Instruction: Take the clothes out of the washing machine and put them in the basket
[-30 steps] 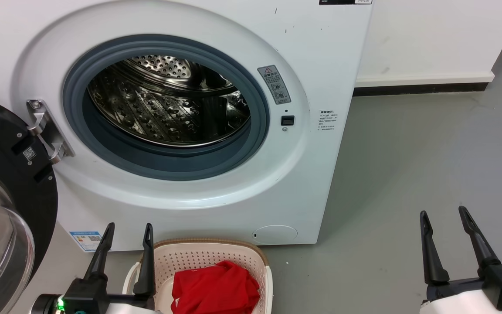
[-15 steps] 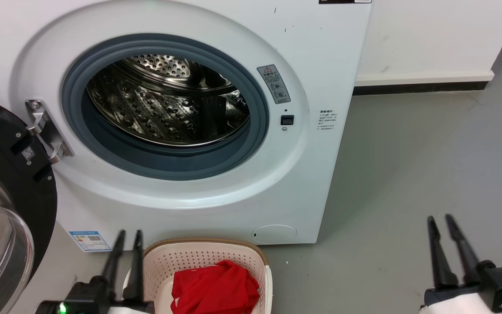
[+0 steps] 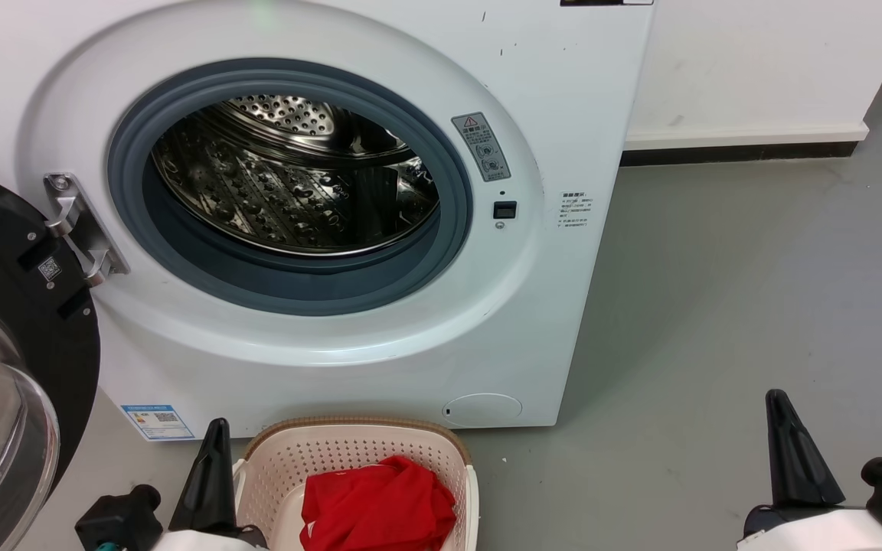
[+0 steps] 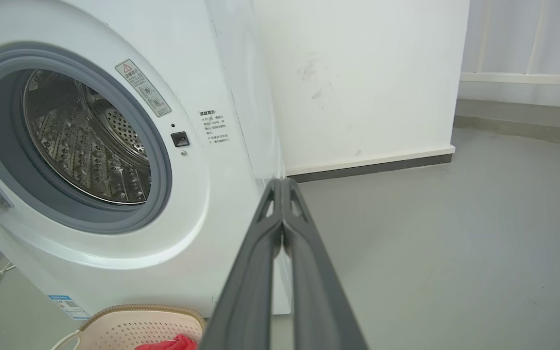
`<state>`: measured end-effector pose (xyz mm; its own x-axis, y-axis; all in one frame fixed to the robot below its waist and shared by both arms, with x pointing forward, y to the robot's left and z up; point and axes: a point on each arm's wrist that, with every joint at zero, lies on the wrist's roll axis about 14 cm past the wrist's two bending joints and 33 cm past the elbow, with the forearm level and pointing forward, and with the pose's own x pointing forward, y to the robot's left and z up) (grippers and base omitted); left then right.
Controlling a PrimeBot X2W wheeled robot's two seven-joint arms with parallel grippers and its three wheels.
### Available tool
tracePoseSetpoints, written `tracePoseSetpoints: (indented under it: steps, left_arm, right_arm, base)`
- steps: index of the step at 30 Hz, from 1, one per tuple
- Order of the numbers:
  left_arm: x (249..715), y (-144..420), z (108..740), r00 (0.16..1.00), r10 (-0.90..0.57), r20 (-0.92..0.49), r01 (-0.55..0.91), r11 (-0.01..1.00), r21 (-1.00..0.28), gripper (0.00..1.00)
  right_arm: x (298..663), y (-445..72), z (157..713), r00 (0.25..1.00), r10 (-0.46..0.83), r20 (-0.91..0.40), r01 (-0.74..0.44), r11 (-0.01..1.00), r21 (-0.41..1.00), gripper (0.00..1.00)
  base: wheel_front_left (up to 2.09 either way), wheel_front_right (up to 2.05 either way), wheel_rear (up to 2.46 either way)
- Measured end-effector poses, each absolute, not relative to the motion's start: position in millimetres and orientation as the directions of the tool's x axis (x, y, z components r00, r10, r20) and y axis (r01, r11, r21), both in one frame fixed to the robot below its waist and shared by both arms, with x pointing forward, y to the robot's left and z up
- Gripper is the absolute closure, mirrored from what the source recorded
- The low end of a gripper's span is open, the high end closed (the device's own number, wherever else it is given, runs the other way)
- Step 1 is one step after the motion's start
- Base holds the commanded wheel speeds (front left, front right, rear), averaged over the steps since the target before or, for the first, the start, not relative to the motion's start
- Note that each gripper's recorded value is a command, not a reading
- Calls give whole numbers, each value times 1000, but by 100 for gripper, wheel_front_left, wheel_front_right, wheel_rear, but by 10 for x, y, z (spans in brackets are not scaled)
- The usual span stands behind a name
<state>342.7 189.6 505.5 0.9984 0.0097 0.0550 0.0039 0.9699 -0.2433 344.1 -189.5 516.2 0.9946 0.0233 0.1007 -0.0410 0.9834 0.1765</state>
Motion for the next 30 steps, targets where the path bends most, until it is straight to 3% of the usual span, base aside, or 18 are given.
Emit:
tracePoseSetpoints:
  steps: [13,30]
  left_arm:
    - [3509,1966,5004,999,44,14,-32,879,-476,100]
    - [3595,2006,4972,998,54,-21,-54,728,-683,100]
  right_arm:
    - [3515,-1956,5104,998,-16,65,-14,902,432,100]
    - [3595,-1998,5053,999,-36,26,10,754,656,100]
  base:
    - [0,0,0]
    - [0,0,0]
